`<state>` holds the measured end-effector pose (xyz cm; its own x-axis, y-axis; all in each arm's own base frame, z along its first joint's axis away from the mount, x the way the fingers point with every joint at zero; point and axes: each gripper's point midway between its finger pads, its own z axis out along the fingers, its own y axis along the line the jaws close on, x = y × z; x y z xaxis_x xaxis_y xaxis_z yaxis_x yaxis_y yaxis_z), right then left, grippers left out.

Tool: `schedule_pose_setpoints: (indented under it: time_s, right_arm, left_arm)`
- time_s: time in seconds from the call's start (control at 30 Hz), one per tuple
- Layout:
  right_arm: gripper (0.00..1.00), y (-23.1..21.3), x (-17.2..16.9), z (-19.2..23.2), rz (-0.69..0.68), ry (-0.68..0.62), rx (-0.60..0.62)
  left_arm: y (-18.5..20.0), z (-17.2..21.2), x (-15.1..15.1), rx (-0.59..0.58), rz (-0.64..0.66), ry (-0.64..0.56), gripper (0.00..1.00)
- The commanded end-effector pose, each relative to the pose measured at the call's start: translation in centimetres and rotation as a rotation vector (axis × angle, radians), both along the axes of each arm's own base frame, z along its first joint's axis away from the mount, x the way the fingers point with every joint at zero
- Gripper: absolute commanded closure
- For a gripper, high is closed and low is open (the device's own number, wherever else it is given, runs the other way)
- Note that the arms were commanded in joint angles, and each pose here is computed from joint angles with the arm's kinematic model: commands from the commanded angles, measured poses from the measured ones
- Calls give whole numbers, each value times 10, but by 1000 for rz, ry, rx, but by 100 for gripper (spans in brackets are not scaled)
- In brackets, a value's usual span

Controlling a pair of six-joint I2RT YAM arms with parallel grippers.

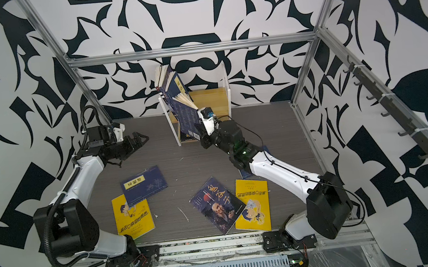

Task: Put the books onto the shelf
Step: 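Carry the upright blue book onto the upper tier with the right gripper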

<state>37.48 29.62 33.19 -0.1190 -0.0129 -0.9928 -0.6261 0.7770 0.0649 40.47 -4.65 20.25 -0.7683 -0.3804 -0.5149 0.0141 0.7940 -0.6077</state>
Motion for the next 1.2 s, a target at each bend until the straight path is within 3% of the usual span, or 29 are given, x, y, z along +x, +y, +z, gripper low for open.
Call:
schedule_pose_setpoints:
  time_s: [0.0,0.17,0.37,0.6,0.8,1.17]
  right_arm:
    - [100,-19,13,76,-93,-101,174]
    - [100,-31,37,94,-203,-152,164]
    - [100,-49,74,103,-419,-201,200]
    - [100,-43,100,93,-550,-144,212]
    - [100,-22,113,73,-544,-110,190]
    - [100,33,126,50,-388,-104,168]
  left_arm:
    - [12,7,-10,15,7,-26,0]
    - [39,18,-11,0,85,-52,0]
    - [47,26,-9,5,90,-74,0]
    - [46,31,-9,8,76,-81,0]
    - [46,33,-8,3,74,-83,0]
    - [46,32,-6,-1,75,-79,0]
